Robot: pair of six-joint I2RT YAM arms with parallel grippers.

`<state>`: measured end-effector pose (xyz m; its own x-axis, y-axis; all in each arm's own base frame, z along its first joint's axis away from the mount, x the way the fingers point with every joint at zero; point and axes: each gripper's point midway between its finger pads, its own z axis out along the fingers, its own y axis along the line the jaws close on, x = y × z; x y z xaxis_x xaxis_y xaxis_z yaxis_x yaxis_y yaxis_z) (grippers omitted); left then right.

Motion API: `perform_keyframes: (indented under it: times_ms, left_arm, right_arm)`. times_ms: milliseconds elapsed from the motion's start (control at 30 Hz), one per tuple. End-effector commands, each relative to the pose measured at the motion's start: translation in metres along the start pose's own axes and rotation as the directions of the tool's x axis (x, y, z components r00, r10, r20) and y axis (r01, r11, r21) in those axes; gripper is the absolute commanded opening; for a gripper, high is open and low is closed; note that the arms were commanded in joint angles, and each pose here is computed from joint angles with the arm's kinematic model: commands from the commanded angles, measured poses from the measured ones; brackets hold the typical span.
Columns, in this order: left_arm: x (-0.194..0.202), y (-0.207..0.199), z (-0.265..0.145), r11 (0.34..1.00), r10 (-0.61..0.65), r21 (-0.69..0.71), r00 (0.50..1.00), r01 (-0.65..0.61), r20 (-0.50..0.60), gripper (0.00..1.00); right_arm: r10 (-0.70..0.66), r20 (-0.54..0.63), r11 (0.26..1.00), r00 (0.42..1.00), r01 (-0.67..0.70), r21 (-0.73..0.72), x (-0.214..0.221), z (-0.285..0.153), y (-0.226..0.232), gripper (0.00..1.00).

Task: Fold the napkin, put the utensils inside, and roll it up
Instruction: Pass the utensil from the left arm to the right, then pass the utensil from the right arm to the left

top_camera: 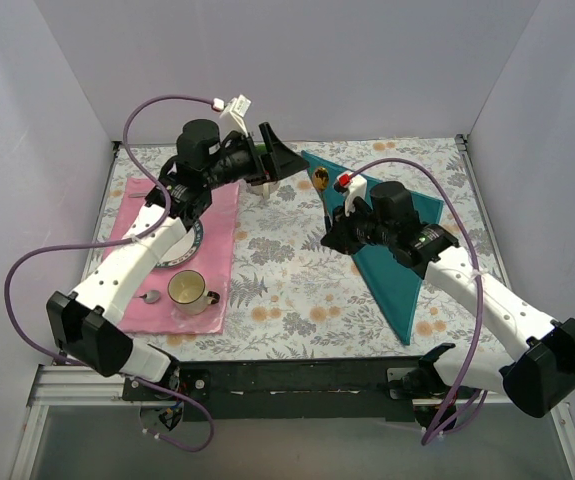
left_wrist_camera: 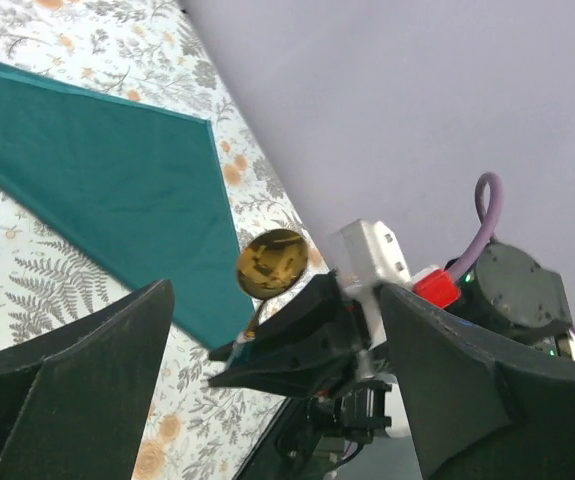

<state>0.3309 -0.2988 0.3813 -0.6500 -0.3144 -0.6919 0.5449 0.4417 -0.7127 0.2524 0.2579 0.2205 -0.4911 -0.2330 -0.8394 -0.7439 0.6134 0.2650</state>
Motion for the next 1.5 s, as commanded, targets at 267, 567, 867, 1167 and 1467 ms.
perform_keyframes:
  times_ms: [267,567,867,1167,1467]
  left_arm:
    - [0.039,0.047,0.053,0.844,-0.257,-0.485,0.966,0.229,0.008,0.70]
    - [0.054,0.061,0.066,0.797,-0.293,-0.551,0.956,0.249,0.009,0.68]
    - [0.075,0.068,0.061,0.776,-0.289,-0.588,0.957,0.229,-0.009,0.47]
    - [0.084,0.063,0.068,0.831,-0.262,-0.524,0.962,0.187,-0.073,0.00]
    - [0.060,0.043,0.062,0.929,0.066,-0.357,0.993,-0.098,-0.102,0.00]
  right_arm:
    - [-0.236,-0.101,0.865,0.967,0.256,0.431,-0.003,-0.017,-0.059,0.01]
    - [-0.324,-0.183,0.807,0.928,0.372,0.457,0.004,-0.005,-0.058,0.01]
    - [-0.305,-0.267,0.745,0.914,0.404,0.531,0.011,-0.002,-0.071,0.01]
    - [-0.275,-0.252,0.743,0.928,0.371,0.558,0.006,-0.006,-0.071,0.01]
    - [-0.195,-0.132,0.955,0.972,0.219,0.201,0.014,0.000,-0.009,0.60]
